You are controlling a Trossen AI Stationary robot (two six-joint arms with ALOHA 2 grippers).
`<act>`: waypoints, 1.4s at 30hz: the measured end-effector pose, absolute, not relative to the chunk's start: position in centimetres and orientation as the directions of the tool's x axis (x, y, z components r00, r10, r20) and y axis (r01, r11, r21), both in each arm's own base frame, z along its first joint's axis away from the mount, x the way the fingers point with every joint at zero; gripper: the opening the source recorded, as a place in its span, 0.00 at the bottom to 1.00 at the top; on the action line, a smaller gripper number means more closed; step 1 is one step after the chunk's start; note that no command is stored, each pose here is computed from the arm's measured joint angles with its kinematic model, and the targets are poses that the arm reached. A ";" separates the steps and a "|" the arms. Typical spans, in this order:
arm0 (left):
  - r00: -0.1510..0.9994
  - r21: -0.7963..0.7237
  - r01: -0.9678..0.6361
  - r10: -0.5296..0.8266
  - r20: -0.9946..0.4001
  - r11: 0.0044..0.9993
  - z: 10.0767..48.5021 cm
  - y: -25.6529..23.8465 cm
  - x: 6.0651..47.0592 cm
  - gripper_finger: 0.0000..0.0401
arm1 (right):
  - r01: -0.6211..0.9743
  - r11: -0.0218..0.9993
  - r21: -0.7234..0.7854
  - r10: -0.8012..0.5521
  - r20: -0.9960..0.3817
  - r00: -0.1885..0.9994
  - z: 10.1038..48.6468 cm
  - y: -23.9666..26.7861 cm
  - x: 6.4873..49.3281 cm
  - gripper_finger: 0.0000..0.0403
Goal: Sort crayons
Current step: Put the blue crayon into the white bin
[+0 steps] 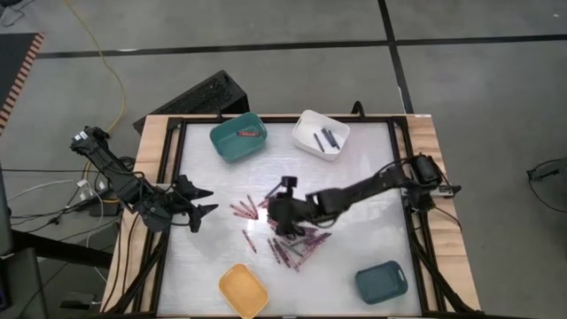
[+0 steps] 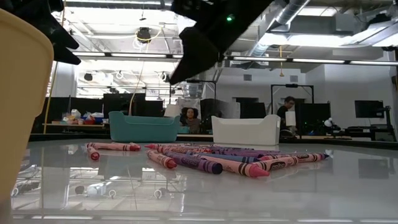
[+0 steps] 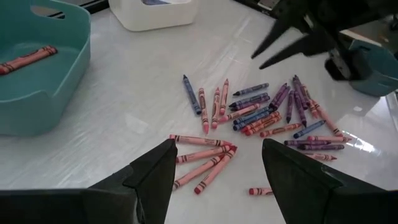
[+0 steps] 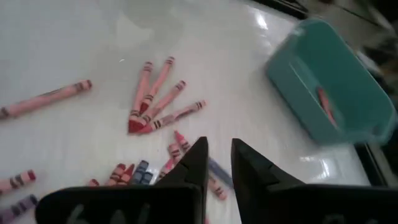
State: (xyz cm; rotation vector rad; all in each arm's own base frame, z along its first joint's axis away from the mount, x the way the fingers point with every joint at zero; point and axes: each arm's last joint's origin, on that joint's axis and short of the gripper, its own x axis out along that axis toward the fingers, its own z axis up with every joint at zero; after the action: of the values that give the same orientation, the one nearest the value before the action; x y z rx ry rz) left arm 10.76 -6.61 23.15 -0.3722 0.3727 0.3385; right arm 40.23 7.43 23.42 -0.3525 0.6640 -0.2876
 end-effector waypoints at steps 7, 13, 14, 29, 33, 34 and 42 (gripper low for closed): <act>0.876 -0.264 -0.377 0.250 -0.412 0.888 23.1 -6.6 10.7 0.57 | -0.110 0.935 -0.338 -0.192 -0.740 0.645 23.5 2.2 40.3 0.17; 0.876 -0.214 -0.360 0.250 -0.412 0.908 23.1 -6.6 10.7 0.57 | -0.141 0.954 -0.266 -0.121 -0.769 0.628 23.0 -1.4 40.5 0.17; 0.876 -0.210 -0.359 0.250 -0.412 0.909 23.1 -6.6 10.7 0.57 | -0.151 0.952 -0.265 -0.118 -0.776 0.619 22.8 -1.7 40.4 0.17; 0.876 -0.181 -0.348 0.251 -0.413 0.920 23.1 -6.6 10.7 0.57 | -0.257 0.926 -0.278 -0.088 -0.819 0.568 18.5 -5.0 41.8 0.17; 0.876 -0.175 -0.350 0.255 -0.410 0.920 23.1 -6.6 10.7 0.57 | -0.260 0.923 -0.285 -0.095 -0.821 0.563 17.9 -5.6 42.0 0.17; 0.876 -0.174 -0.350 0.255 -0.410 0.920 23.1 -6.6 10.7 0.57 | -0.260 0.923 -0.285 -0.097 -0.823 0.560 17.8 -5.8 42.0 0.17; 0.875 -0.177 -0.361 0.267 -0.403 0.916 23.1 -6.5 10.7 0.57 | -0.264 0.931 -0.253 -0.069 -0.830 0.554 17.7 -6.9 41.7 0.17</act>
State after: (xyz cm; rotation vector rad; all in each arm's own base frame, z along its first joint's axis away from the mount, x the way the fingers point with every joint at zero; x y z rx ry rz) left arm 10.74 -6.55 23.15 -0.2518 0.3828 0.3310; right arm 41.67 -6.88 17.69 -0.3721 0.9825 0.1188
